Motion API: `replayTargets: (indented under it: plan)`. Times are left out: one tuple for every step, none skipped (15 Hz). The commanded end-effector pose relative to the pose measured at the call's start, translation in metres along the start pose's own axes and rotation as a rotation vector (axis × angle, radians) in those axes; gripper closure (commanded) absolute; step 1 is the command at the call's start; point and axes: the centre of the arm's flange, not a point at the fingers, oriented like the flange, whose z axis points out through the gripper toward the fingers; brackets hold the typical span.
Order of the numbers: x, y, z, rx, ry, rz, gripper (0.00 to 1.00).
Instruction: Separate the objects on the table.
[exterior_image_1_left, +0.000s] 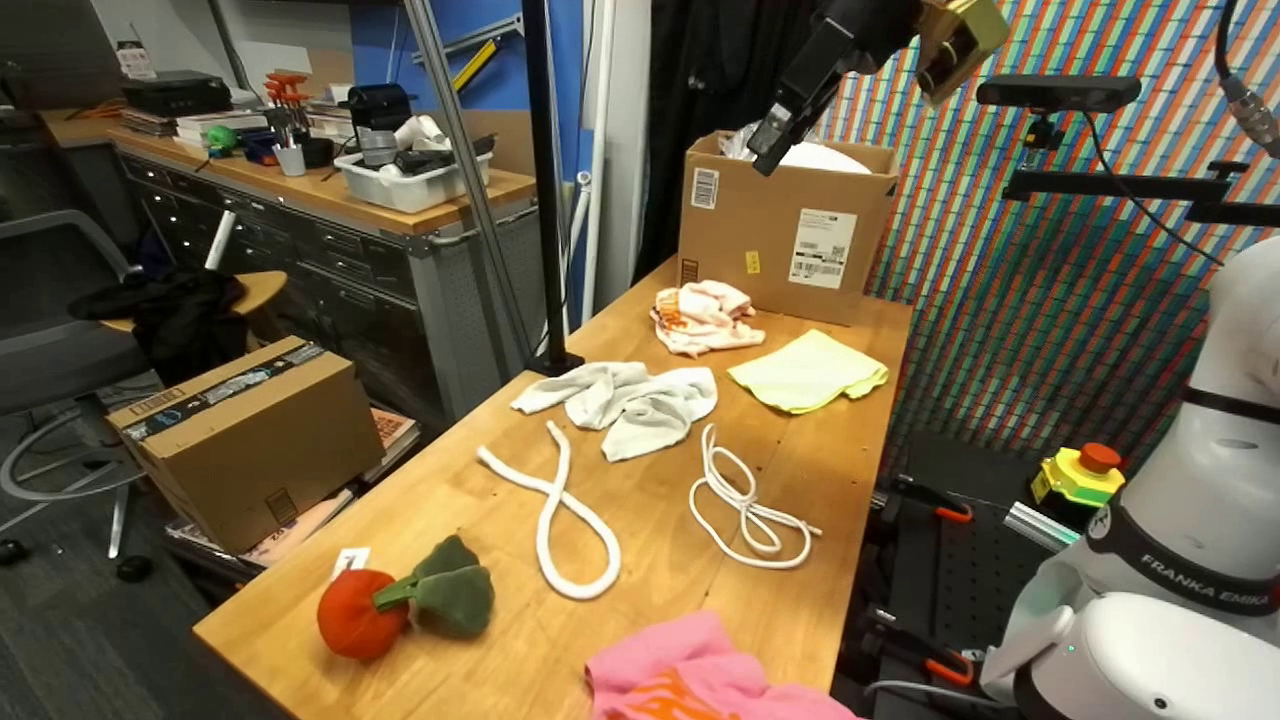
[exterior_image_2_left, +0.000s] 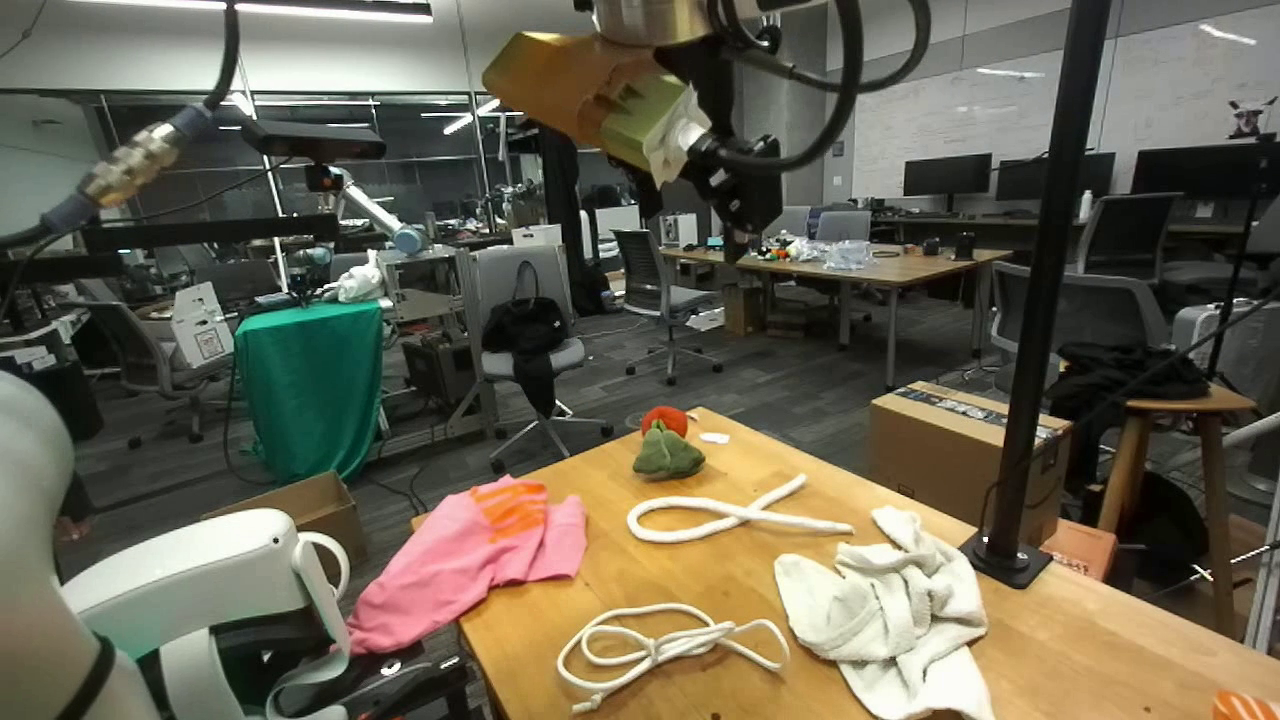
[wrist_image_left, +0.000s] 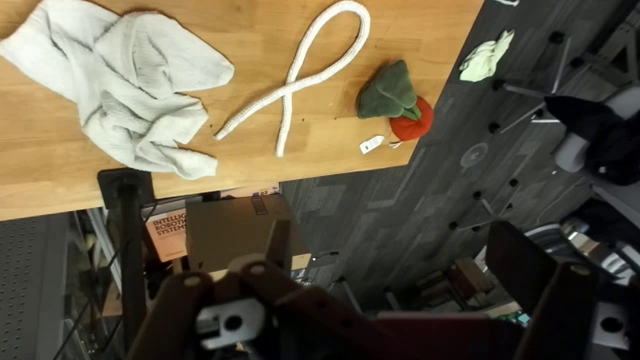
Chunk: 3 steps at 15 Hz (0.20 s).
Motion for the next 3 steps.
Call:
replayTargets:
  plan:
    - [-0.0041,0.0047,0.0014,0.016,0.001,-0.006,0.0]
    - [-0.0068,0.008,0.0028,0.023,-0.001,-0.008,0.0]
    - [-0.0077,0.0091,0.0036,0.026,-0.002,-0.011,0.0]
